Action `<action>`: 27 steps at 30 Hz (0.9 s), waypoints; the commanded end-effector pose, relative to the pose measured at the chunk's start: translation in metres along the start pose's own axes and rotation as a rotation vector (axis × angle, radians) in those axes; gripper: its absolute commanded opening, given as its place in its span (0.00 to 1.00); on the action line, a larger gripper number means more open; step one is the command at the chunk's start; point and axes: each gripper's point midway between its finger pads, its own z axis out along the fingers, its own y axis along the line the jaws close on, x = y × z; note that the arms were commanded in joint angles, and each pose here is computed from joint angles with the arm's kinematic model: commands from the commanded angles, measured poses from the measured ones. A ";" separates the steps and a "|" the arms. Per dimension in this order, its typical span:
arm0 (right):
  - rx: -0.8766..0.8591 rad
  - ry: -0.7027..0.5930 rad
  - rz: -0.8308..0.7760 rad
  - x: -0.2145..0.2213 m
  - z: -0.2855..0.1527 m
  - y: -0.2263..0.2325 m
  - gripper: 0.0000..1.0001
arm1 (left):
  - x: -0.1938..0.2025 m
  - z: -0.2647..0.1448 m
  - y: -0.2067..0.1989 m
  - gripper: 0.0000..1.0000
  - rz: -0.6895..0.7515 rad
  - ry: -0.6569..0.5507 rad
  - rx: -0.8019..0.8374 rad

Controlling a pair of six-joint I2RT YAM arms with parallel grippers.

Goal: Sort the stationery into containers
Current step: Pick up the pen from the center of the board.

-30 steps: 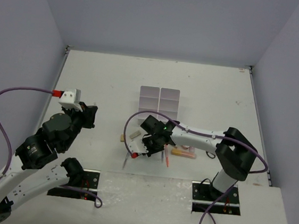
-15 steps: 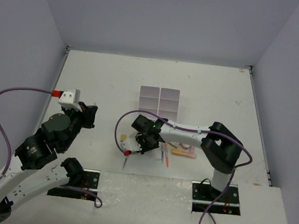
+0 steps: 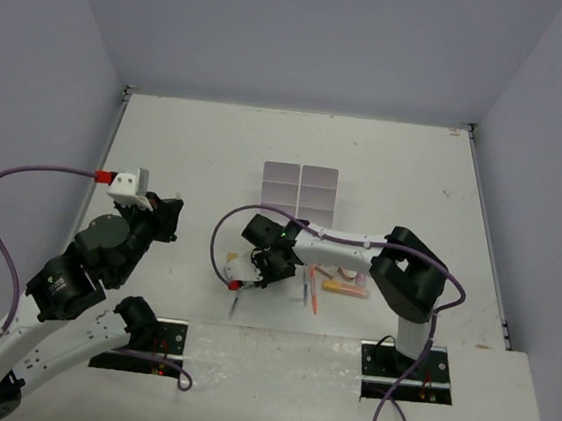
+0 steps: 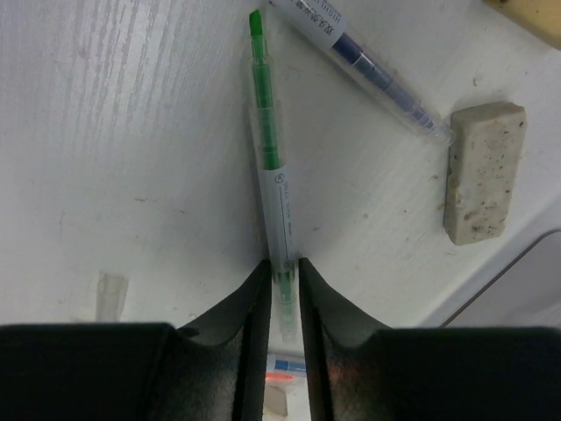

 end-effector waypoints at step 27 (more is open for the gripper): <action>0.089 -0.106 0.066 -0.012 -0.052 -0.007 0.00 | -0.003 0.005 0.000 0.00 -0.008 -0.025 -0.010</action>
